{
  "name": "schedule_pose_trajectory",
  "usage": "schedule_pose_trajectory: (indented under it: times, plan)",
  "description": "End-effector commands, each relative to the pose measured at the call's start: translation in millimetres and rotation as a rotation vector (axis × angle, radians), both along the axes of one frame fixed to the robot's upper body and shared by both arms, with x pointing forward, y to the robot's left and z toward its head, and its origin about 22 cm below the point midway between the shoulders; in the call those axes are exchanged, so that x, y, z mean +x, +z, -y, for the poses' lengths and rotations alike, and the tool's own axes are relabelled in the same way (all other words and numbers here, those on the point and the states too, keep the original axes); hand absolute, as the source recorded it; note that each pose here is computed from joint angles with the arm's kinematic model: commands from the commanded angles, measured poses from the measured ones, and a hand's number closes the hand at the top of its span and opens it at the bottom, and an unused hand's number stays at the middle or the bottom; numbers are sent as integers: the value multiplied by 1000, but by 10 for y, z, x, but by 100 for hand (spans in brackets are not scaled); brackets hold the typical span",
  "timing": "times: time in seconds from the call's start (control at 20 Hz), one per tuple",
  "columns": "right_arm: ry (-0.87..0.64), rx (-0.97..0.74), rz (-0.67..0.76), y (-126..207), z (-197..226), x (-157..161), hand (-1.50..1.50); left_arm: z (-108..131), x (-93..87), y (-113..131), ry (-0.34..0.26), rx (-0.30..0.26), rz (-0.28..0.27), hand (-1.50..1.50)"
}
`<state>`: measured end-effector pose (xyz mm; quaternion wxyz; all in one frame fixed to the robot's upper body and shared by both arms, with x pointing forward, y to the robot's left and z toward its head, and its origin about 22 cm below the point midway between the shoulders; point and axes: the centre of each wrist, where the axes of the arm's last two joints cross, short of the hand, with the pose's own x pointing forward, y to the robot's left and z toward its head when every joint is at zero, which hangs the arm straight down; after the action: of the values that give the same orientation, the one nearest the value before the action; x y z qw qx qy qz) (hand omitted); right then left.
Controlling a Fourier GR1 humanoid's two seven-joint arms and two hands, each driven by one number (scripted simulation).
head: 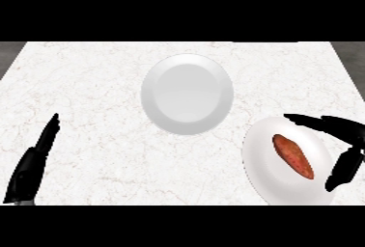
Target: Pick the sweet potato from the plate and place it in the plate
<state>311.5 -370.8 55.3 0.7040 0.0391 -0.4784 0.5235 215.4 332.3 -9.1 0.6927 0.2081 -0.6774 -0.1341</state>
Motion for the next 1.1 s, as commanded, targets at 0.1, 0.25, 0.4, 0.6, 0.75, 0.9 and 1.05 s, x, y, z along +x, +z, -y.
schedule_pose_trajectory:
  times: [0.1,0.25,0.4,0.6,0.75,0.9,1.05]
  plan:
    - [25,-17,-23,-122,-116,19,-150,34,42,0,1,3,11,0]
    - [1,-24,-30,-297,67,84,-150,-168,135,118,14,-2,18,0]
    - [11,-37,-38,-320,-106,-10,-150,-230,77,45,14,-3,10,0]
    - [43,-24,-27,-503,-378,14,-150,-96,-52,-72,-2,10,10,0]
    - [35,54,-22,-528,-129,-58,150,-195,-37,100,9,4,-4,0]
    - [25,62,-14,-519,129,-182,150,-127,-169,-21,2,10,-3,0]
    - [19,63,30,-595,-252,103,150,118,32,-13,-5,-6,12,0]
